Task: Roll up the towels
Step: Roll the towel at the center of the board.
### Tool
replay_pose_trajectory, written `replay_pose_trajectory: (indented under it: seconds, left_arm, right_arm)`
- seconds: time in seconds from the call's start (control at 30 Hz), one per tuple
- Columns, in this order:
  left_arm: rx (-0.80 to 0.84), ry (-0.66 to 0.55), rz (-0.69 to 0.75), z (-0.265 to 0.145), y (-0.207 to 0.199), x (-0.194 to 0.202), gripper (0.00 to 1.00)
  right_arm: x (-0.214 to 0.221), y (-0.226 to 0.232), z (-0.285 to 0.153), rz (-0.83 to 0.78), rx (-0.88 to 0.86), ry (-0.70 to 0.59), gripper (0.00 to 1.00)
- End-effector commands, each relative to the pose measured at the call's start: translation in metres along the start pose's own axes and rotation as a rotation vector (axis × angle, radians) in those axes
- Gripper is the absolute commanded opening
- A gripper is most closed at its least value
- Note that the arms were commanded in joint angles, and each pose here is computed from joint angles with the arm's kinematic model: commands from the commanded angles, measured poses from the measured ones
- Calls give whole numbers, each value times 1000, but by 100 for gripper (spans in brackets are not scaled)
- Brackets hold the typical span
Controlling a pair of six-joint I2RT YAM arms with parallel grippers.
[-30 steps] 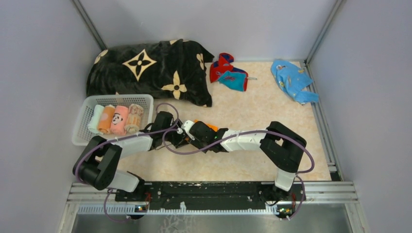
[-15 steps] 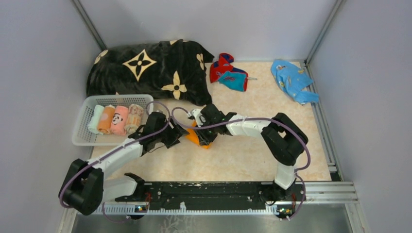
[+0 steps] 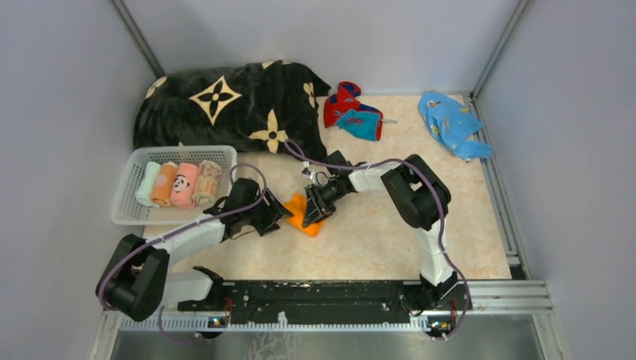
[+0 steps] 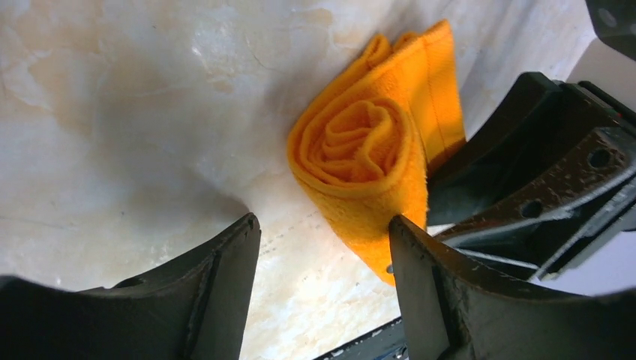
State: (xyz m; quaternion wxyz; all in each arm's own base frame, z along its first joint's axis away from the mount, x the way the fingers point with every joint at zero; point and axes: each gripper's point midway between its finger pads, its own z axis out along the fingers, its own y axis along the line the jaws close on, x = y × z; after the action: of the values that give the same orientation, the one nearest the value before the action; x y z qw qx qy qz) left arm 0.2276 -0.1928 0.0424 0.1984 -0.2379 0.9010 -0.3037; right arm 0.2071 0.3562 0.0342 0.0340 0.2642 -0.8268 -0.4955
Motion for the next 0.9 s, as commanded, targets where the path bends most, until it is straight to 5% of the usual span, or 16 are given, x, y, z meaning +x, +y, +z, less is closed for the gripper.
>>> replay_pose_trajectory:
  seconds: [0.0, 0.27, 0.5, 0.87]
  left_arm:
    - [5, -11, -10, 12, -5, -6, 69]
    - [-106, 17, -62, 30, 20, -1, 61]
    - [-154, 30, -73, 31, 33, 4, 61]
    - [-184, 29, -70, 31, 37, 4, 61]
  right_arm:
    - [2, 2, 5, 77, -27, 30, 12]
    - [-17, -7, -22, -72, 246, -97, 33]
    - [-35, 13, -60, -430, 653, -269, 50]
    - [-21, 52, -36, -852, 794, -307, 52]
